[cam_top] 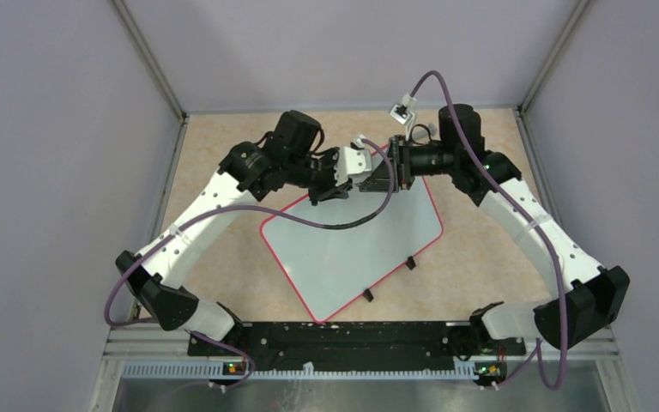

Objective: Write a sentence on the whiteboard
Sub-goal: Pass from the left arm to the right

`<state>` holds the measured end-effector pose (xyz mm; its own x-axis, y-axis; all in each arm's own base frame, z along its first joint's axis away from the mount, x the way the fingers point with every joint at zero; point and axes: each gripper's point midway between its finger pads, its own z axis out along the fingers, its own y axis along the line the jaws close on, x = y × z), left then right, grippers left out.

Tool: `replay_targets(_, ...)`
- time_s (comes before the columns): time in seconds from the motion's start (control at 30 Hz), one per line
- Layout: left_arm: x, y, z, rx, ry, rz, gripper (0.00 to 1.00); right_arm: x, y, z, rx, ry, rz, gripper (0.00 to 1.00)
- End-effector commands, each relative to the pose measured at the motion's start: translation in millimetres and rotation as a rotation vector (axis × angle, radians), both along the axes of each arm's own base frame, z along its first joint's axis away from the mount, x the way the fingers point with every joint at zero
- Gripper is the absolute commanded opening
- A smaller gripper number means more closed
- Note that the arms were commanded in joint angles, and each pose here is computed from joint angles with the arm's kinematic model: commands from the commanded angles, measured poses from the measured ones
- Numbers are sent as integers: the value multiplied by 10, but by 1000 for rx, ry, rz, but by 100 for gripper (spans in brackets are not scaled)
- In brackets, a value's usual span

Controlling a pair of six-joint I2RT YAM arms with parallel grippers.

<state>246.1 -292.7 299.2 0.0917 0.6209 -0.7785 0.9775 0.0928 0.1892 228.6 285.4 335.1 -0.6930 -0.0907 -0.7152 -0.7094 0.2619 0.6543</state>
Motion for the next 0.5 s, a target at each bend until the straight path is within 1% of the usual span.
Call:
replay_targets(0.0,-16,-110,212,-48,-58,-41,0,24,58,74,7,-44,7,33)
replay_targets(0.07,-25,-118,201,-43,-59,-44,0,28,65,81,9,-44,7,32)
replay_targets(0.13,-36,-123,209,-45,-61,-47,0,34,71,87,11,-45,6,26)
replay_targets(0.27,-31,-115,193,-38,-60,-39,0,50,75,85,10,-50,3,4)
replay_targets(0.3,-20,-106,195,-36,-61,-28,0,46,73,93,9,-54,5,0)
replay_targets(0.37,9,-69,201,-32,-60,3,1,56,57,87,4,-58,2,0)
replay_targets(0.43,10,-12,244,-53,-45,16,17,86,18,89,2,-64,-5,0)
replay_targets(0.47,-1,16,271,-72,-31,15,27,99,-4,102,8,-65,-4,0)
